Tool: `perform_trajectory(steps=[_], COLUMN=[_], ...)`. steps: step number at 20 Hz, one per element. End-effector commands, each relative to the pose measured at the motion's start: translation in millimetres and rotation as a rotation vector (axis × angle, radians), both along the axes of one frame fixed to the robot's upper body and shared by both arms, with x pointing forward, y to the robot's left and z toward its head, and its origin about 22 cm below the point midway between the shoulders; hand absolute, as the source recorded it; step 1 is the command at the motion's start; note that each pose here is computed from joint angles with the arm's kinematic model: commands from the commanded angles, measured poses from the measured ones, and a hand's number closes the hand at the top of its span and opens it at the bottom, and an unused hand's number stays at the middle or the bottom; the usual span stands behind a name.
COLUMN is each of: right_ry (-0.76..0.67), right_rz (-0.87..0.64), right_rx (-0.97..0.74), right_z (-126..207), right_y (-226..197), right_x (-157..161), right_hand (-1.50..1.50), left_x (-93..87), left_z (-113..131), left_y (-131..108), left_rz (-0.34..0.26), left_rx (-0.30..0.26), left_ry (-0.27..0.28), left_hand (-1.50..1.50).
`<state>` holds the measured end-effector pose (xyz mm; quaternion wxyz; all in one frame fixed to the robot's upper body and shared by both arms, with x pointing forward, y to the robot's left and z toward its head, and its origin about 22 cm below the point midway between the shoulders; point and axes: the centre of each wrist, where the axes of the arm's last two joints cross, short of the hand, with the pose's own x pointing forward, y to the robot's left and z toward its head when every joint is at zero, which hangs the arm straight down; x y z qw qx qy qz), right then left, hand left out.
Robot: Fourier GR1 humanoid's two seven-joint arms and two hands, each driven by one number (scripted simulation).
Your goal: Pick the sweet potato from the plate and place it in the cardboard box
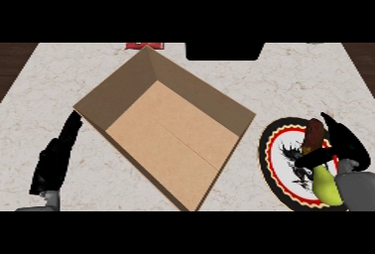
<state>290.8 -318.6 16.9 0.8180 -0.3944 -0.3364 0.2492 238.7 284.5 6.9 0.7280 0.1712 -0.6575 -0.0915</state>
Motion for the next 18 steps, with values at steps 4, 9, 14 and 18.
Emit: perform_trajectory(steps=[4, 9, 14, 18], right_ry=[0.025, -0.08, -0.14, -0.204], right_rz=[0.003, -0.011, 0.006, 0.004], right_rx=[0.054, -0.121, -0.235, -0.27], right_z=[-12, 2, -30, 7], right_y=[-2, 1, -18, -1], right_x=[12, 16, -5, -2], right_hand=[1.5, 1.5, 1.5, 1.5], left_x=[4.4, -4.8, -3.7, -0.6], left_z=[5, -12, 0, 8], left_y=[0, 7, 8, 28], left_rz=[0.007, -0.001, 0.01, 0.007], left_rx=[-0.012, 0.0, -0.001, 0.007], left_ry=[0.012, -0.002, -0.01, 0.006], left_hand=[0.0, 0.0, 0.0, 0.0])
